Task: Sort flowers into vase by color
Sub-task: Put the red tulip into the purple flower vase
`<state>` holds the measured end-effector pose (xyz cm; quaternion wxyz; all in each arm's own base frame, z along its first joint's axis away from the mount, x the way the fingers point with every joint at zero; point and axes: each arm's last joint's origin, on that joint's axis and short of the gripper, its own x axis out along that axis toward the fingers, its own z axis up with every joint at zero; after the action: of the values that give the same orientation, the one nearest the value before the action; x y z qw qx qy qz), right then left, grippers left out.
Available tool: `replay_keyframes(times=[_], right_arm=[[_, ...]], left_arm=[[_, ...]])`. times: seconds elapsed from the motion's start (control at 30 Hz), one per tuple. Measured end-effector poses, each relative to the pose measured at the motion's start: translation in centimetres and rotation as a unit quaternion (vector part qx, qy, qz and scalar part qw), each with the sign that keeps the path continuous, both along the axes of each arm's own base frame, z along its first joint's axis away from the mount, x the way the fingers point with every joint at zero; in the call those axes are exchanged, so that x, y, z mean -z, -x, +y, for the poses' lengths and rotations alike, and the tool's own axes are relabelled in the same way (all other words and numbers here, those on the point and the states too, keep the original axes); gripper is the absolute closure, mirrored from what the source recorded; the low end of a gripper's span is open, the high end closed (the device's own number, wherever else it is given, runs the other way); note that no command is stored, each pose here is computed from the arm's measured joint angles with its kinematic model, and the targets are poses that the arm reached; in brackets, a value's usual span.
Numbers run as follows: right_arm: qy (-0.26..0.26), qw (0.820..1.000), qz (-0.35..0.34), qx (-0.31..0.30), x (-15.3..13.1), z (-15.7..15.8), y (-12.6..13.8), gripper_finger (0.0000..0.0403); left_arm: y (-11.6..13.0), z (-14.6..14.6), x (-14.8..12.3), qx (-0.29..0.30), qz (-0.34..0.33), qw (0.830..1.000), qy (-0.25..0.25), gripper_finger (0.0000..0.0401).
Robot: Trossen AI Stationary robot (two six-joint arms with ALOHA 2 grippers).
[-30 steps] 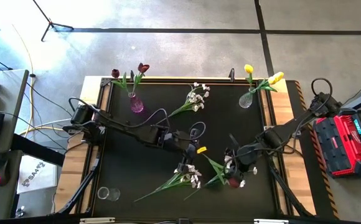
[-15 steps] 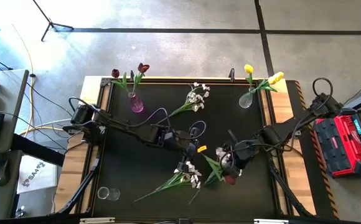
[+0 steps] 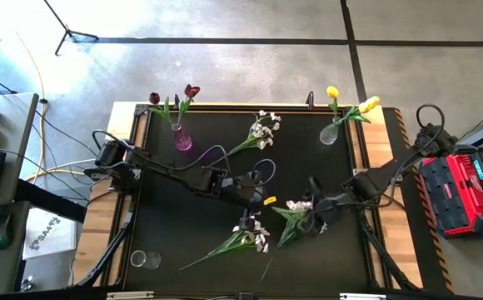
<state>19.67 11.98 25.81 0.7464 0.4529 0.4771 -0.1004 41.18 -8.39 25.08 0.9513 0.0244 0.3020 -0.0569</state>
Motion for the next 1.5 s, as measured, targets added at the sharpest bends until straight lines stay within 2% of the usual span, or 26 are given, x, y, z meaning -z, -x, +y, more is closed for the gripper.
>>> replay_keyframes(times=[0.13,0.27,0.47,0.6,0.77,0.93,1.1,1.33,1.43,1.5], right_arm=[[0.06,0.997,0.012,0.04,0.5,0.1,1.0,0.0262],[0.096,0.993,-0.008,0.062,0.4,0.5,1.6,0.0258],[0.125,0.984,-0.093,0.083,-1.1,0.9,2.8,0.0258],[0.156,0.969,-0.163,0.101,-2.6,0.6,4.3,0.0258],[0.208,0.936,-0.257,0.117,-4.5,0.0,5.8,0.0258],[0.253,0.905,-0.327,0.102,-6.4,-0.2,6.0,0.0258],[0.312,0.86,-0.396,0.076,-8.7,0.2,5.6,0.0258],[0.391,0.784,-0.478,0.061,-12.2,0.3,5.5,0.0258],[0.41,0.764,-0.49,0.087,-13.2,-0.2,5.4,0.0258],[0.412,0.758,-0.495,0.106,-13.6,-0.8,5.0,0.0258]], left_arm=[[-0.1,0.9,-0.1,-0.035,0.002,0.999,0.023,0.04],[-0.2,2.3,-0.3,-0.068,0.0,0.997,0.045,0.04],[-0.1,4.0,-1.7,-0.098,-0.026,0.992,0.074,0.0401],[0.1,5.0,-3.5,-0.113,-0.072,0.987,0.093,0.0401],[0.5,6.2,-6.7,-0.127,-0.161,0.97,0.134,0.0401],[1.4,6.6,-10.2,-0.121,-0.261,0.941,0.177,0.0401],[2.3,6.8,-12.3,-0.111,-0.314,0.924,0.19,0.0401],[3.3,7.0,-14.6,-0.106,-0.384,0.896,0.195,0.0401],[3.4,7.0,-14.9,-0.101,-0.4,0.893,0.181,0.0401],[3.4,6.8,-14.9,-0.096,-0.405,0.893,0.174,0.0401]])
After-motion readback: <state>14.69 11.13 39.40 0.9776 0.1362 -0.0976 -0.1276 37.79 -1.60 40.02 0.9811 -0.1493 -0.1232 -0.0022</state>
